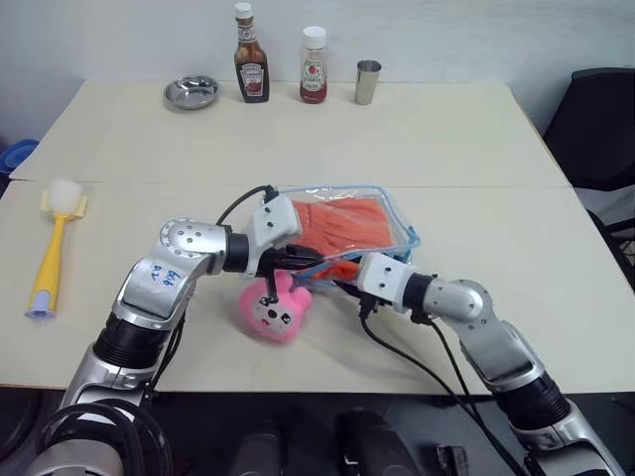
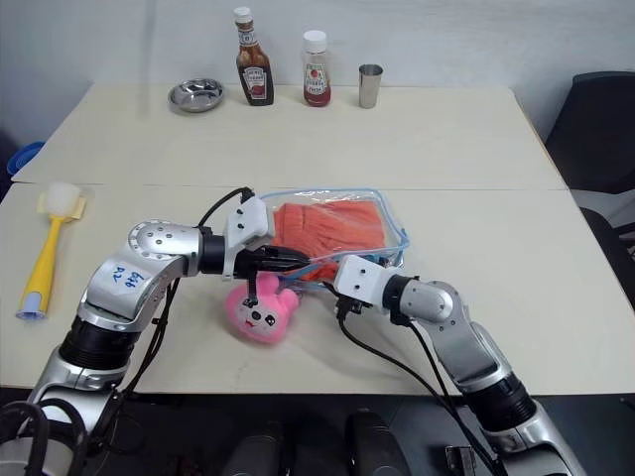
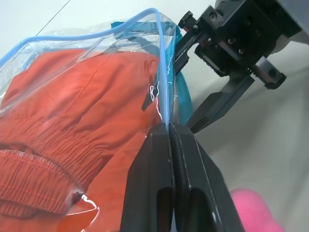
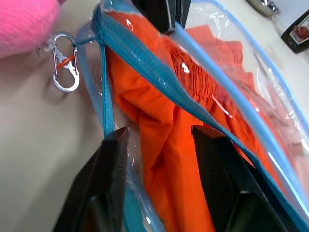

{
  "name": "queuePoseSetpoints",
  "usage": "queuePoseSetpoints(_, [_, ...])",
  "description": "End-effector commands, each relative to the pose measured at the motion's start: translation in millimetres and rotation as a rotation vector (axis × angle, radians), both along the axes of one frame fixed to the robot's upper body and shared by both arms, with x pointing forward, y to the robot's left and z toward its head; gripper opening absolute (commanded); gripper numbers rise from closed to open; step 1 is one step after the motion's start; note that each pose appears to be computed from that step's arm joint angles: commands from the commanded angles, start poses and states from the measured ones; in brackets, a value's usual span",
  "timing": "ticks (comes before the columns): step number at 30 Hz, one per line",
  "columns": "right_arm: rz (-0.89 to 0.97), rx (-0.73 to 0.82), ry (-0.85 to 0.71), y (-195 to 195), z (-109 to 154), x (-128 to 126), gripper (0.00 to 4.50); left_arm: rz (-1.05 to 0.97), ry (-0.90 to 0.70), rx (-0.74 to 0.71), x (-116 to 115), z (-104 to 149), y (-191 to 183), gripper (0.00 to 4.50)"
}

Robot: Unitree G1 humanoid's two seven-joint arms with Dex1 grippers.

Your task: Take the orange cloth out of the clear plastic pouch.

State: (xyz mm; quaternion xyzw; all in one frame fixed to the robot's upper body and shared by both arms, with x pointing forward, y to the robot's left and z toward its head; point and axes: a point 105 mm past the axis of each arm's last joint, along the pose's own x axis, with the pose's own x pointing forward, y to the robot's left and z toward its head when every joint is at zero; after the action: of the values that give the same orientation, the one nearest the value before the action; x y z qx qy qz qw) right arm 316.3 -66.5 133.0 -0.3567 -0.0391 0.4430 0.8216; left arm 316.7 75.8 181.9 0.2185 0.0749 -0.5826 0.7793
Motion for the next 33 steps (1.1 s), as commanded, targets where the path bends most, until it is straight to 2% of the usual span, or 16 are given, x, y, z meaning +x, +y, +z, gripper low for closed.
queuePoseSetpoints(1, [-0.016,-0.006,-0.047,4.1,4.6,5.3,2.03,-0.036,-0.050,-0.029,-4.6,13.9,-7.1,0.00])
queuePoseSetpoints(13, [-0.054,-0.135,-0.081,6.0,-14.4,19.1,2.03,-0.036,-0.059,-0.056,-3.1,18.5,-11.2,0.00])
queuePoseSetpoints(18, [-0.116,-0.292,-0.084,-2.2,-34.4,36.5,2.03,-0.037,-0.059,-0.065,-3.0,19.8,-13.1,0.00])
queuePoseSetpoints(21, [-0.122,-0.322,-0.061,-6.1,-42.0,39.2,1.52,-0.034,-0.058,-0.068,-3.2,20.0,-13.7,0.00])
queuePoseSetpoints(25, [-0.101,-0.316,-0.059,-8.9,-41.6,35.1,0.07,-0.019,-0.058,-0.072,-2.4,19.7,-13.0,0.00])
queuePoseSetpoints(29, [-0.048,-0.340,-0.084,-13.0,-38.0,26.4,0.02,0.014,-0.054,-0.086,0.8,19.5,-10.8,0.00])
queuePoseSetpoints(33, [0.106,-0.369,-0.152,-9.6,-28.5,3.2,0.02,0.072,-0.060,-0.093,12.8,18.3,-6.0,0.00])
